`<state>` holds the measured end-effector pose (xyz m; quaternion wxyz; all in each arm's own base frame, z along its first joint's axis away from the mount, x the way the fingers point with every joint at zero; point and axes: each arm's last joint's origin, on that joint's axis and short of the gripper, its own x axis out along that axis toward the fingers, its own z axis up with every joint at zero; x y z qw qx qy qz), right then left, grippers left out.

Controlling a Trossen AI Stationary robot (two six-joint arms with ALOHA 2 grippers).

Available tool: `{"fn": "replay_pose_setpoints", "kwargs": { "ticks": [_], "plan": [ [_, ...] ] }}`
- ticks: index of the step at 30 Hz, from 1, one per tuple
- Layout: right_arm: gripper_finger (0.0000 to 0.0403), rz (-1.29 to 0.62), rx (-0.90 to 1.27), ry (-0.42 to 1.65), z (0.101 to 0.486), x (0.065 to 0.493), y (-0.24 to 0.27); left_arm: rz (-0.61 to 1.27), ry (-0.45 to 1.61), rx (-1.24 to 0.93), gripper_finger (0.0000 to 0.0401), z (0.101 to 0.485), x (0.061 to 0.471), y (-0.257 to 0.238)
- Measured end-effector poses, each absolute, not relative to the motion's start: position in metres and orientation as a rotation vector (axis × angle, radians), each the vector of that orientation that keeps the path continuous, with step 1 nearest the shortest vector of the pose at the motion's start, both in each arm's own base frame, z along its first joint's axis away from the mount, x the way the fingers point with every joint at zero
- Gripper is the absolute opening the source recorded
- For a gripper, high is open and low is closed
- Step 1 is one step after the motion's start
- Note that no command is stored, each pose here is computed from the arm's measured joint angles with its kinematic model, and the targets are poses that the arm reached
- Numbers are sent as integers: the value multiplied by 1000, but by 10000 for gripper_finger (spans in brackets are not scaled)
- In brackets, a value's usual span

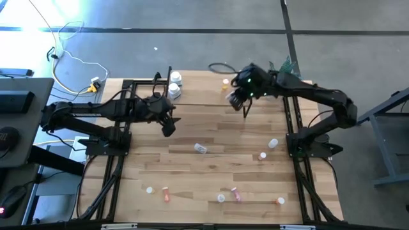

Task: Pick and place medicine bottles onto shelf by color
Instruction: Put the thin white pill bottle on the shelf

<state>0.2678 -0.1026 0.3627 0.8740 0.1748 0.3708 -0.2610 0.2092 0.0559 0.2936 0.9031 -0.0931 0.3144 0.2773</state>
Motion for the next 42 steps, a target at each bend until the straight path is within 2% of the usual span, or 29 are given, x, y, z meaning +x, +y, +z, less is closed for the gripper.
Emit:
{"fn": "replay_pose_setpoints", "kwargs": {
  "ticks": [9, 16, 31, 42],
  "plan": [
    [68, -580, 398, 778, 383, 233, -131, 692, 581, -213, 261, 298, 206, 77],
    [68, -561, 415, 743, 409, 227, -145, 741, 578, -228, 261, 298, 202, 87],
    [68, -533, 526, 1023, 367, 248, -160, 747, 577, -235, 261, 298, 201, 90],
    [68, -599, 485, 1136, 344, 261, -172, 746, 577, -235, 261, 298, 201, 90]
  ]
}}
